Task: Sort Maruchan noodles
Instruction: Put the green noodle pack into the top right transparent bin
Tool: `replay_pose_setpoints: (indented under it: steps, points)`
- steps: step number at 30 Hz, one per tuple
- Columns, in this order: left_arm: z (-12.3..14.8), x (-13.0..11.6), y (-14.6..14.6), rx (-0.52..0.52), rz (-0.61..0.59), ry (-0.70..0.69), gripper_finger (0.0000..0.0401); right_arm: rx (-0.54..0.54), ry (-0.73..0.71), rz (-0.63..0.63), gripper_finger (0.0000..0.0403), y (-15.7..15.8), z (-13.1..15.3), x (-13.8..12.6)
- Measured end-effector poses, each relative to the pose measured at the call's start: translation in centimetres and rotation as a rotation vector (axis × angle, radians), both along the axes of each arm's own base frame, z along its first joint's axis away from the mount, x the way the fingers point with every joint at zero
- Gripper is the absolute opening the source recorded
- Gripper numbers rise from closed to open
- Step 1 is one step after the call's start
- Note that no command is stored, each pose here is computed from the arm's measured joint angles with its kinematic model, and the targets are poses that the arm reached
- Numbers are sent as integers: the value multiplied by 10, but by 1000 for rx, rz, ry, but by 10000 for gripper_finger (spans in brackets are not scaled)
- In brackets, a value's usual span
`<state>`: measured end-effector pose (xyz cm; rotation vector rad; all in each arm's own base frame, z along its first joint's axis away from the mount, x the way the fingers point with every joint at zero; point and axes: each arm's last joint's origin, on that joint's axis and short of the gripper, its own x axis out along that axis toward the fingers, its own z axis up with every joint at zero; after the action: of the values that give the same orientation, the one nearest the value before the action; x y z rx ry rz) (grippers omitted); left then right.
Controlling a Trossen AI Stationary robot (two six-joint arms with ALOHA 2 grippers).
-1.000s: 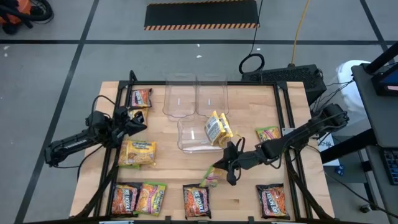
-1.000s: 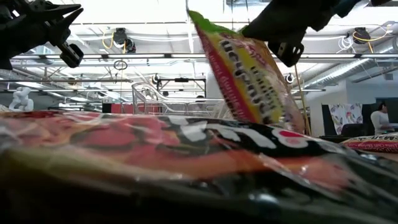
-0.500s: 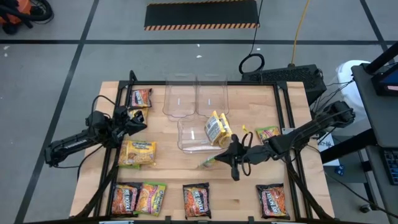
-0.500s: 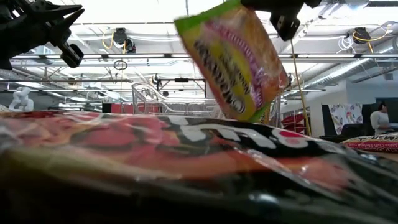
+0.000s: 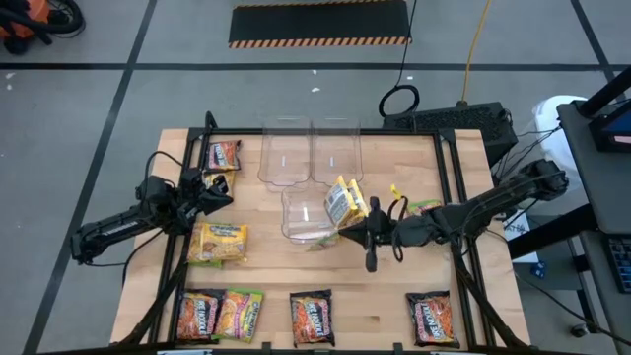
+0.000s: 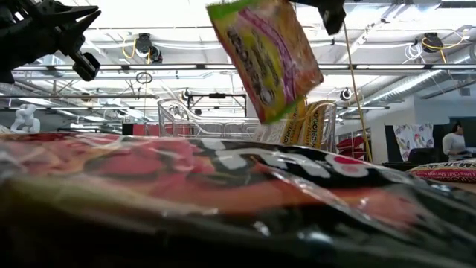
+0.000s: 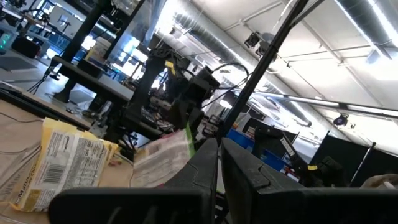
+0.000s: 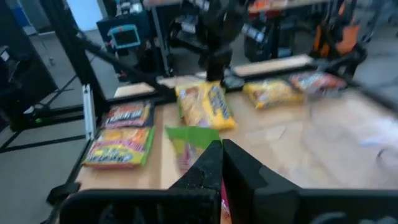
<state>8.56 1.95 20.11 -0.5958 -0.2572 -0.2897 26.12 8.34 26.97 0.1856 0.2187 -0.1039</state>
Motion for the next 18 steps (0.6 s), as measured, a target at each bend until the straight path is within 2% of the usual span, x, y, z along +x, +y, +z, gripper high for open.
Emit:
replay_pose_setpoints:
  steps: [8,18]
  points:
    - [-1,0,0,4,2,5,26,-142,-77,-76,0,-28,31,12]
    - [-1,0,0,4,2,5,26,-184,-115,-224,0,-71,51,20]
